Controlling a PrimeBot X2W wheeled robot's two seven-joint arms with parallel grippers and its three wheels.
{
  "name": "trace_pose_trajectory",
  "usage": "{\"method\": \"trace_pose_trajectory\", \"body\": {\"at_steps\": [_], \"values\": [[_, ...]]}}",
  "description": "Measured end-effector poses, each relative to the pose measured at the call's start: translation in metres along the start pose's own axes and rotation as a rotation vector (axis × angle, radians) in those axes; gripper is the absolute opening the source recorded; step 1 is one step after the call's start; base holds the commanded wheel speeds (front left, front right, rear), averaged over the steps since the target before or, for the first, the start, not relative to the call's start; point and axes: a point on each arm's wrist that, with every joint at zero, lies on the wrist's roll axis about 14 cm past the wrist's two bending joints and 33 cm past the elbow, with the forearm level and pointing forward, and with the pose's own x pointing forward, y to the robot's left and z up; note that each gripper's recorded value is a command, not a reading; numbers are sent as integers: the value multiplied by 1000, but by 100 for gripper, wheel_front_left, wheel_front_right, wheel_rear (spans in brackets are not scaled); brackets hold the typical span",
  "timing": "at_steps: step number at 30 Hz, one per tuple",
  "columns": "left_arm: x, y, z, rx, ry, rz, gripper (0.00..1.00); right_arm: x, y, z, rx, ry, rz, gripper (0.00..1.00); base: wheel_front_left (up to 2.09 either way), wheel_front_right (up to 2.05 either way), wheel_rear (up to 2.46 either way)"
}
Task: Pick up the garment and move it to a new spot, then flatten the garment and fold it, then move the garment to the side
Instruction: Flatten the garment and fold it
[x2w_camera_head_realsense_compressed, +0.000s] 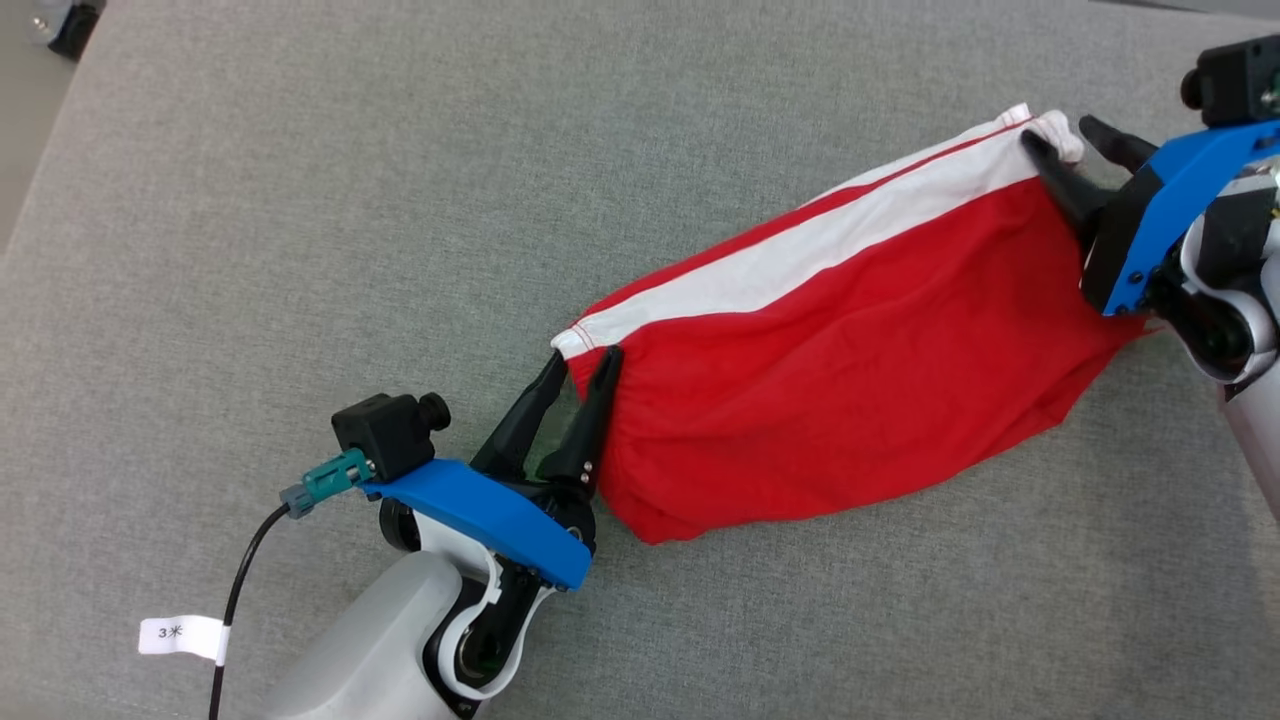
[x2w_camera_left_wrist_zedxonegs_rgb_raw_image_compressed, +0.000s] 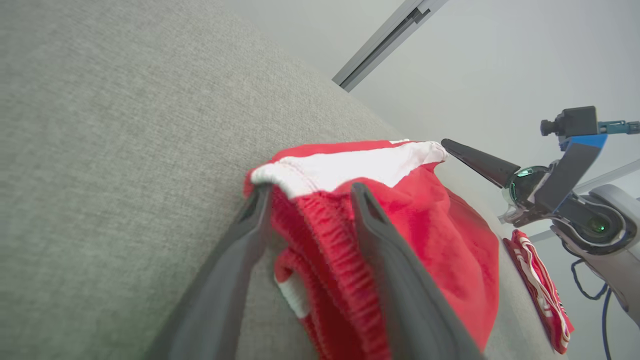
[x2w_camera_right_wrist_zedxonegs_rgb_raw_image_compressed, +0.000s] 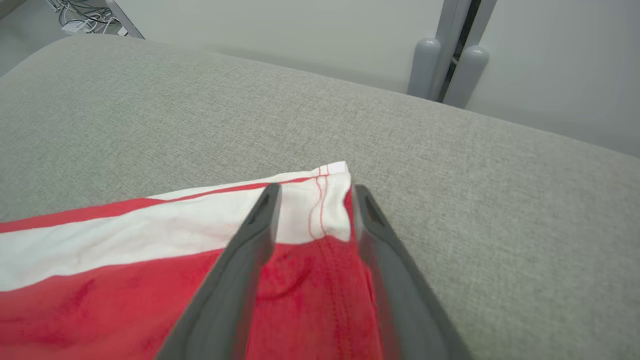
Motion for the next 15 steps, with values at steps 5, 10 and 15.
{"method": "trace_pose_trajectory", "body": {"at_steps": [5,10,15], "values": [[-9,-4,5,6,-16,-7,100,-12,10,1,7,27,16,100,0,0,0],[-22,2,30,111,-88,1,100,-35,2,-12,52,86,-5,100,0,0,0],[-31,-6,84,221,-282,8,100,-52,-12,-7,91,41,-54,100,0,0,0]]}}
